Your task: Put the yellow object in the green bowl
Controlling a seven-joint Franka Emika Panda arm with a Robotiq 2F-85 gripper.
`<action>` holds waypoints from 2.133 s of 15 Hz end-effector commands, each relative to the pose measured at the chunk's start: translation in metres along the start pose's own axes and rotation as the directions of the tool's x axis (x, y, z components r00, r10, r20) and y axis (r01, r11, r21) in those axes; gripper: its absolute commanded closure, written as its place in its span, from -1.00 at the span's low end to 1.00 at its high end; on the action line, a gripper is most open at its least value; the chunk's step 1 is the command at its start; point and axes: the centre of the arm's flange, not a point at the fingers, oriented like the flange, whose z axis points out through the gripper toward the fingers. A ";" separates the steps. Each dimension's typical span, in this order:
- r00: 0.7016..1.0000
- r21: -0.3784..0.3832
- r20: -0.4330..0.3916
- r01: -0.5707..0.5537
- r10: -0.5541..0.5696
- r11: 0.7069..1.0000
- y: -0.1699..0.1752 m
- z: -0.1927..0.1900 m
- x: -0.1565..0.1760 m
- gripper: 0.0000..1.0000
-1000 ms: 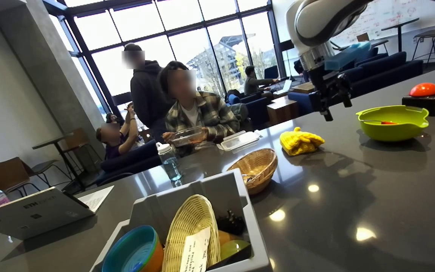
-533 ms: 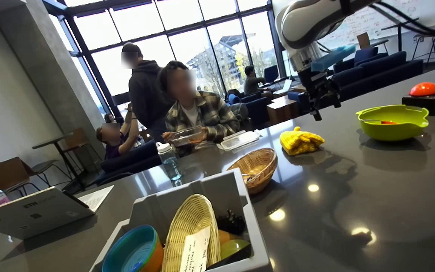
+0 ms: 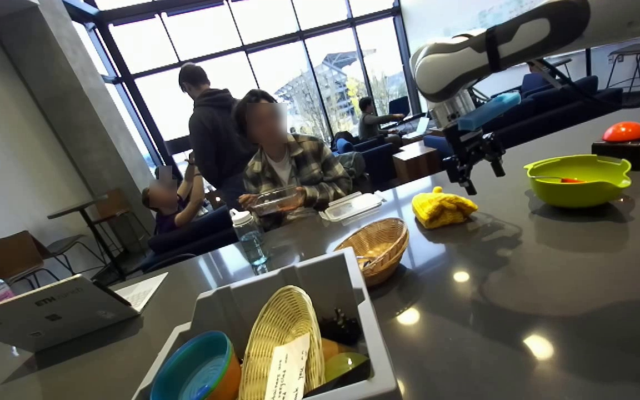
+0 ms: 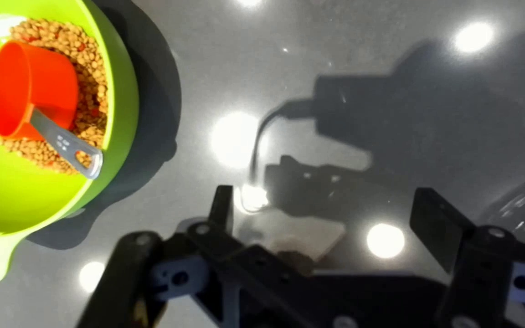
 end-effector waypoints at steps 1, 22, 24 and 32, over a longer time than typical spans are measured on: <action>0.994 0.000 -0.109 -0.033 0.033 0.999 0.011 -0.042 0.066 -1.00; 0.936 0.172 -0.335 -0.051 0.107 0.984 0.034 -0.001 0.130 -1.00; 0.934 0.167 -0.340 -0.058 0.112 0.984 0.039 0.002 0.133 -1.00; 0.923 0.157 -0.363 -0.073 0.127 0.985 0.041 0.003 0.139 -1.00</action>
